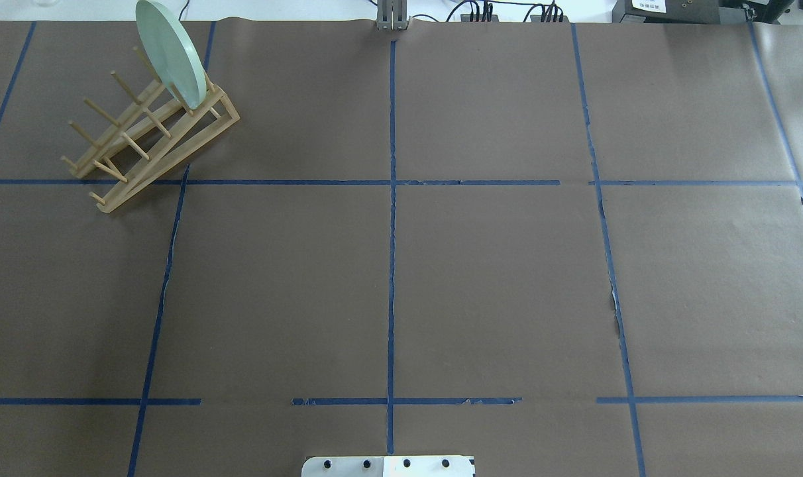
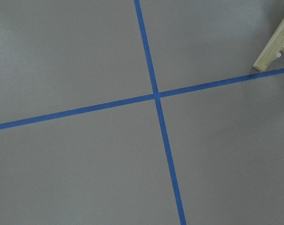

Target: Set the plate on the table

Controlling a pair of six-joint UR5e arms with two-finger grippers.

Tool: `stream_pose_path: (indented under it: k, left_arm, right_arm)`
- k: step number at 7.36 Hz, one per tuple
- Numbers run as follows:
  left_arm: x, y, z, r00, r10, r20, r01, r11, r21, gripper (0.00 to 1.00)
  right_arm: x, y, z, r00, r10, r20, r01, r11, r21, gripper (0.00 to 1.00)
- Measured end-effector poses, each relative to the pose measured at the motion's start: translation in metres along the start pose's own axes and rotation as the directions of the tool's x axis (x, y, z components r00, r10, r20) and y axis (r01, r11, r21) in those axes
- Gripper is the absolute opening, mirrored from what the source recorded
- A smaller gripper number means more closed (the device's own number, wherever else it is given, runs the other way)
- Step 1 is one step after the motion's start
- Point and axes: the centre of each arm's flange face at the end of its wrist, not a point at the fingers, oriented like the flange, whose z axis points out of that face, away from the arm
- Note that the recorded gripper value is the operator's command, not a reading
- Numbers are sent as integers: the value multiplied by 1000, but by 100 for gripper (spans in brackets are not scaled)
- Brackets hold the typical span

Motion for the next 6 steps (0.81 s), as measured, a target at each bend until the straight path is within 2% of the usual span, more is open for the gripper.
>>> stream_pose_path:
  k: [3,5,6]
  left_arm:
    - [4,-7,-6,999,39,11,-39,999,36,100]
    - [16,-32,-20,987,152,44,-157,978,138,100]
    - [17,-47,-24,985,165,50,-172,967,186,100]
  right_arm:
    - [0,0,0,1000,1,0,-1,1000,-1,100]
    - [0,0,0,1000,1,0,-1,1000,-1,100]
    - [0,0,0,1000,1,0,-1,1000,-1,100]
